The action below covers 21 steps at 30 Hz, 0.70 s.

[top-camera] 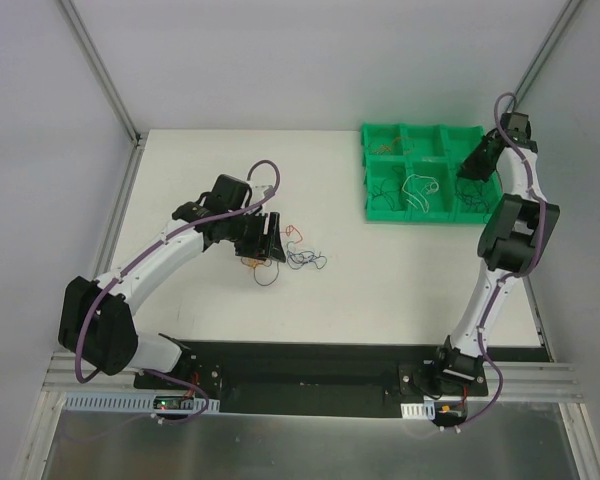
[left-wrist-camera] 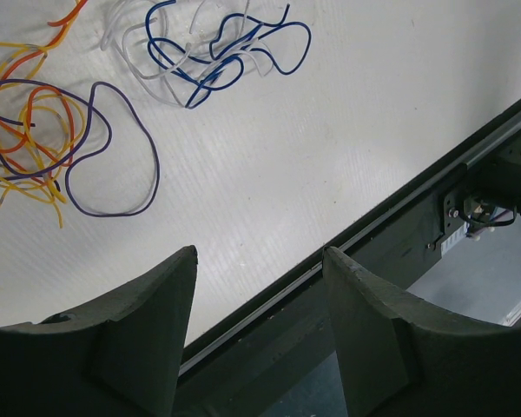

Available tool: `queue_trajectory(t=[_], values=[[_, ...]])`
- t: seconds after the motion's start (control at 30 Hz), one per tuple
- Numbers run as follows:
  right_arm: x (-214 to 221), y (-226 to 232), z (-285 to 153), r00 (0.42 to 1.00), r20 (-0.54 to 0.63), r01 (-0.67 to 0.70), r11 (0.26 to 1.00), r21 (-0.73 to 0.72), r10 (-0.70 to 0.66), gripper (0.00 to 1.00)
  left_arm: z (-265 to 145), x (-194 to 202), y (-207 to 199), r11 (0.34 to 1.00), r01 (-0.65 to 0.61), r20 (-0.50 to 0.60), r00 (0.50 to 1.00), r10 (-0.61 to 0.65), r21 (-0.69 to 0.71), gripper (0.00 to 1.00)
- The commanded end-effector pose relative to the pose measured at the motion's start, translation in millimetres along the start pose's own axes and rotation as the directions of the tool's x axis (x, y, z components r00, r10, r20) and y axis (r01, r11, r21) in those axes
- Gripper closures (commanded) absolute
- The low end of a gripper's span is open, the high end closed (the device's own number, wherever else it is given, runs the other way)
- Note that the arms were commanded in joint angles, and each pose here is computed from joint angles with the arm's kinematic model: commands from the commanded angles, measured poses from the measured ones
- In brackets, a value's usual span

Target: Untangle the cables

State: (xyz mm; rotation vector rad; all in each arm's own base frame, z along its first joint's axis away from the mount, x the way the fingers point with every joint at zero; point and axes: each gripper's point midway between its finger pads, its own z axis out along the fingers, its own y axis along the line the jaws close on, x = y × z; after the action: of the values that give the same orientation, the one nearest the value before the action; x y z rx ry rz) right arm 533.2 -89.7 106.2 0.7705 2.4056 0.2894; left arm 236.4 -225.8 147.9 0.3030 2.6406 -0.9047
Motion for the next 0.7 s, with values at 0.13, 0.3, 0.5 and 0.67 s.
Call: queue_trajectory(t=[0.13, 0.3, 0.5, 0.67], values=[[-13, -16, 0, 0.99, -0.019, -0.141, 0.99, 0.004, 0.141, 0.99, -9, 0, -1, 1.0, -0.023, 0.002, 1.0, 0.023, -0.008, 0.41], [-8, -24, 11, 0.992, -0.043, -0.114, 0.993, 0.019, 0.115, 0.98, -11, 0, -1, 0.999, -0.03, -0.002, 1.0, 0.03, -0.011, 0.41], [-20, -23, 21, 0.997, -0.024, -0.078, 0.997, 0.009, 0.078, 0.97, -15, 7, -1, 1.0, -0.021, -0.013, 1.0, 0.021, -0.012, 0.41], [-36, -3, 24, 0.996, 0.011, -0.093, 0.995, -0.042, 0.093, 0.96, -19, 12, -2, 1.0, -0.008, -0.01, 1.0, 0.008, -0.008, 0.41]])
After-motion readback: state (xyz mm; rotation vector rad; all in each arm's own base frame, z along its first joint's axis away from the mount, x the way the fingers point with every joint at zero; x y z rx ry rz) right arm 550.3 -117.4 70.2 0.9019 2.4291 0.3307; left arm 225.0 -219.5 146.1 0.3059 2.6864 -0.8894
